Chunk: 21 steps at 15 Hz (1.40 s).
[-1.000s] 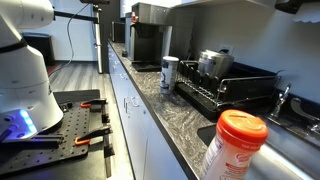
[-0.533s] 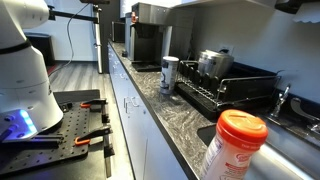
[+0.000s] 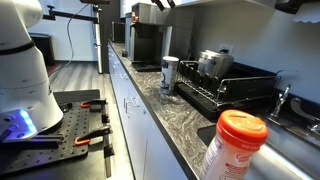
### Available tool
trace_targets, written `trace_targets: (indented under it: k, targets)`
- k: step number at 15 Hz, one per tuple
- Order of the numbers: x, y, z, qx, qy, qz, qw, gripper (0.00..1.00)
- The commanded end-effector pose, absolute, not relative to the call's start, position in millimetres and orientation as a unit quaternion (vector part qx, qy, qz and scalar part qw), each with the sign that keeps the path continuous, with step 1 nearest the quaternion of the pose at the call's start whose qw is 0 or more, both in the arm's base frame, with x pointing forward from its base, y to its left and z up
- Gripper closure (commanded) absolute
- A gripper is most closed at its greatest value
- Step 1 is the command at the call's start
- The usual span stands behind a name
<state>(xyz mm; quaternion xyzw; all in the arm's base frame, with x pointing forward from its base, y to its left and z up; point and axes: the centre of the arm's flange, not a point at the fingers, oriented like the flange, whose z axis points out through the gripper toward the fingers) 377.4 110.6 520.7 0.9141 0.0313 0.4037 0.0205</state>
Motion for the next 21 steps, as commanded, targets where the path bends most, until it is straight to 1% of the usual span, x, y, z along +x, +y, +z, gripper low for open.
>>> trace_targets:
  k: [1,11,18,19,21]
  targets:
    - [360,100,521,0.927,0.053,0.37,0.021,0.0]
    - [307,70,533,0.938,0.171,0.301,0.011,0.0]
    - [254,92,536,0.928,0.192,0.319,0.024,0.0]
    - [284,87,545,0.931,0.188,0.312,0.017,0.0]
    - [275,93,552,0.926,0.194,0.321,0.023,0.0]
